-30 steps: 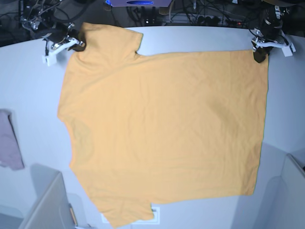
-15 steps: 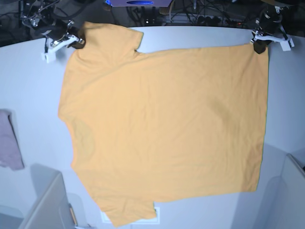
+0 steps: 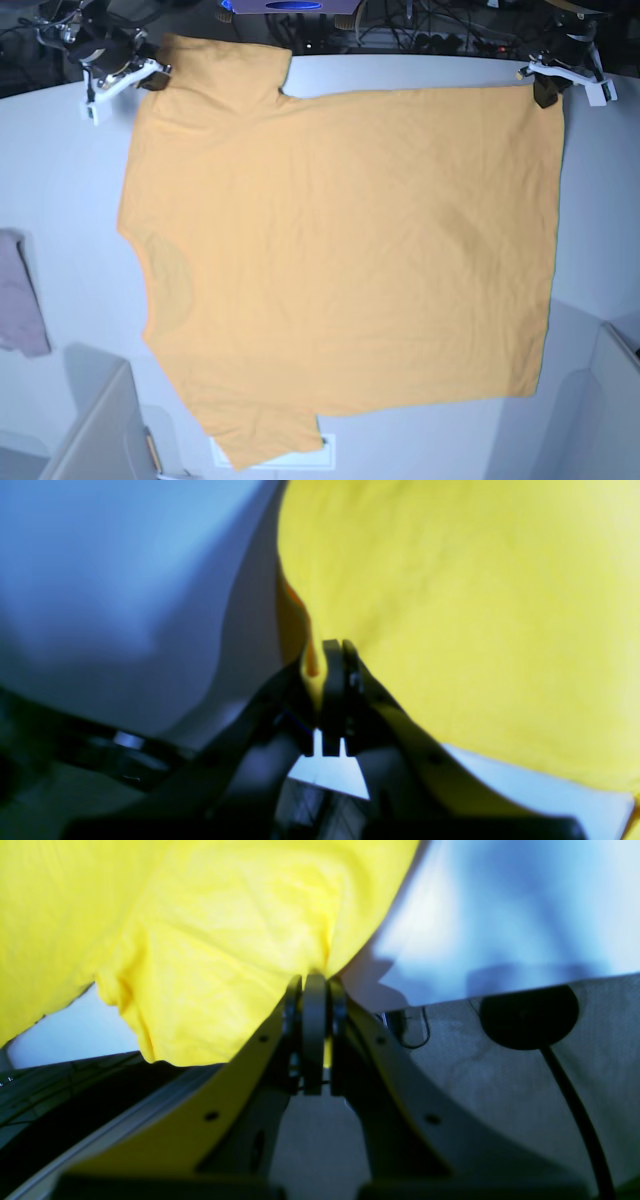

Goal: Fold the T-shirt properly
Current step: 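Lift the shoulder edges and pull them toward the robot with both grippers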

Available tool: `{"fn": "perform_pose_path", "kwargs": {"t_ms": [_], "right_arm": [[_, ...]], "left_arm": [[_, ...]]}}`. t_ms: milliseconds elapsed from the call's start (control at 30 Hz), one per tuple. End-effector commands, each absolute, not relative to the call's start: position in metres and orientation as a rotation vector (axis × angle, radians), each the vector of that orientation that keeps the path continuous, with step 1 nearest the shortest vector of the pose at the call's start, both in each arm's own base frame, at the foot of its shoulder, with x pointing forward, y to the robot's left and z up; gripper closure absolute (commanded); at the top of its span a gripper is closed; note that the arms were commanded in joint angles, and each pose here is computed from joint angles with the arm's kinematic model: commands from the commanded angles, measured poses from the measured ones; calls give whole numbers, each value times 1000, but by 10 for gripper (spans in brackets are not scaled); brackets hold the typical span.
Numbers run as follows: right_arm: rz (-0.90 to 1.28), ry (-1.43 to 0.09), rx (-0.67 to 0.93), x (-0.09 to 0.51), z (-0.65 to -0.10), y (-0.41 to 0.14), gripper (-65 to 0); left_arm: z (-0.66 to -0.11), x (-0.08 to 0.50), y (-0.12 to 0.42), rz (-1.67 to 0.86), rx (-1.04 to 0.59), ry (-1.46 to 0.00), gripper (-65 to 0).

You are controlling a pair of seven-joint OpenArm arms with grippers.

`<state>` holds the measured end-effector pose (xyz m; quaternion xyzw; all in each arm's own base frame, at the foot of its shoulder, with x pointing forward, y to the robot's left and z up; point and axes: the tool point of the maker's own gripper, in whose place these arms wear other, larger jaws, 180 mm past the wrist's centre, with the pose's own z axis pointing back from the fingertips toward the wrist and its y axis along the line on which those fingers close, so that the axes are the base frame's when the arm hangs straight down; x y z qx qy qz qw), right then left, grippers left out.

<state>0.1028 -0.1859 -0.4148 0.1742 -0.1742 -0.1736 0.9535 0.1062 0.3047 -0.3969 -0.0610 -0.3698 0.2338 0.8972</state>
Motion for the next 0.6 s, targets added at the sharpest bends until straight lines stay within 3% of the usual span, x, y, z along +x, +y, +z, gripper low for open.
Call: {"fn": "perform_pose_path", "kwargs": {"t_ms": [0, 200, 567], "right_arm": [[-346, -402, 364, 112, -405, -187, 0], [-360, -504, 511, 141, -383, -171, 0], [-304, -560, 544, 179, -366, -167, 0]], "left_arm": [[-385, 114, 305, 441, -116, -805, 0], [-365, 138, 298, 388, -116, -877, 0], [-359, 178, 287, 361, -173, -874, 0]]}}
